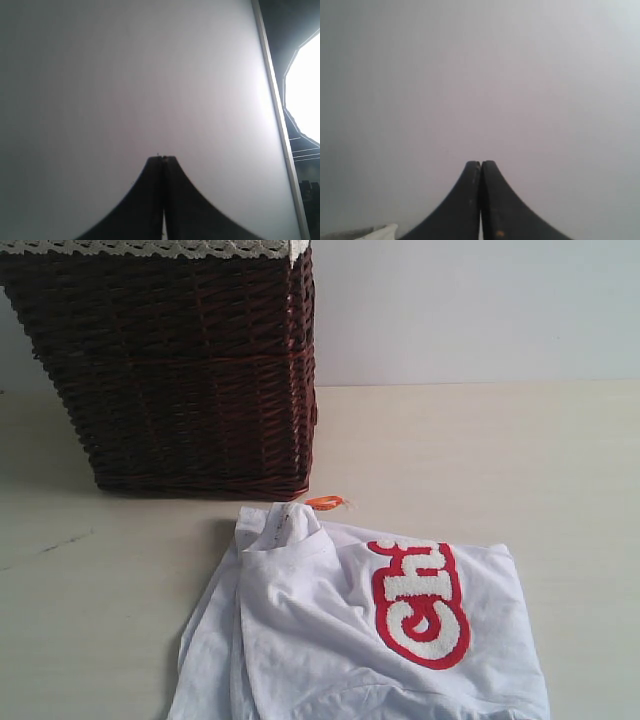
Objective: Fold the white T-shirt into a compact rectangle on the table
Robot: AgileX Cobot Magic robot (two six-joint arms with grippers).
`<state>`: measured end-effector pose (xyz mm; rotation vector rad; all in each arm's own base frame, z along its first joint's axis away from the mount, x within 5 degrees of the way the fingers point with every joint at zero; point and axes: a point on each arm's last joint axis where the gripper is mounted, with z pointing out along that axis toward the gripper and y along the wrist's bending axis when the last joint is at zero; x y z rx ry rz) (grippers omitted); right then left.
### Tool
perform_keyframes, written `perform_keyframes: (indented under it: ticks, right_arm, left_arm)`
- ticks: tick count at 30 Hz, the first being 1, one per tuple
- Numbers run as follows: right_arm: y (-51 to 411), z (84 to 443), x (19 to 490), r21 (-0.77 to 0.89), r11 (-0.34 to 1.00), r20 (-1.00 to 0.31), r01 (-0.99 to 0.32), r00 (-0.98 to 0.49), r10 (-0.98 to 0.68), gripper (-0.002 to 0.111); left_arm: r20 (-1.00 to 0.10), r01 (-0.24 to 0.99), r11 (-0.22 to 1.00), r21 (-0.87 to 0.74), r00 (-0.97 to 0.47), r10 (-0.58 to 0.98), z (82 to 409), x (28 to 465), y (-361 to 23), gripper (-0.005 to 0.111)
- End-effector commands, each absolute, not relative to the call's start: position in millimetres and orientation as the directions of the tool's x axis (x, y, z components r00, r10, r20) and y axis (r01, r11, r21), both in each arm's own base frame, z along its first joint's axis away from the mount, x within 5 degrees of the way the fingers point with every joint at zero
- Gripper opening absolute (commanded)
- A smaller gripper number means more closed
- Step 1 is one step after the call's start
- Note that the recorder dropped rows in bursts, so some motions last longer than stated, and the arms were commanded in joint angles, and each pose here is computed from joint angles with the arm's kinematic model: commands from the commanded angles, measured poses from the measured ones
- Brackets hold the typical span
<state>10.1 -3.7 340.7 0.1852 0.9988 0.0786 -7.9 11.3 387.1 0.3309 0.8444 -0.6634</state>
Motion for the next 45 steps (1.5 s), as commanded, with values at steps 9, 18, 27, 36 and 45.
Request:
perform_keyframes:
  ticks: [9,18,27,36,45]
  right_arm:
    - [-4,304,29,0.027,0.990,-0.881,0.135,0.472,-0.040,0.000]
    - [-8,229,53,0.007,0.989,-0.969,0.146,0.247,-0.029,0.000]
    - [-10,189,54,-0.080,0.985,-0.981,0.151,-0.185,-0.051,0.000]
    - [-10,190,54,-0.105,0.984,-0.979,0.147,-0.187,-0.076,0.000]
    - [-9,190,54,-0.094,0.985,-0.981,0.147,-0.185,-0.066,0.000]
  left_arm:
    - [-0.780,0.660,0.751,0.012,0.476,-0.406,386,-8,11,0.000]
    - [-0.780,0.660,0.751,0.012,0.476,-0.406,386,-8,11,0.000]
    - [-0.780,0.660,0.751,0.012,0.476,-0.406,386,-8,11,0.000]
    - [-0.780,0.660,0.751,0.012,0.476,-0.406,386,-8,11,0.000]
    - [-0.780,0.660,0.751,0.012,0.476,-0.406,386,-8,11,0.000]
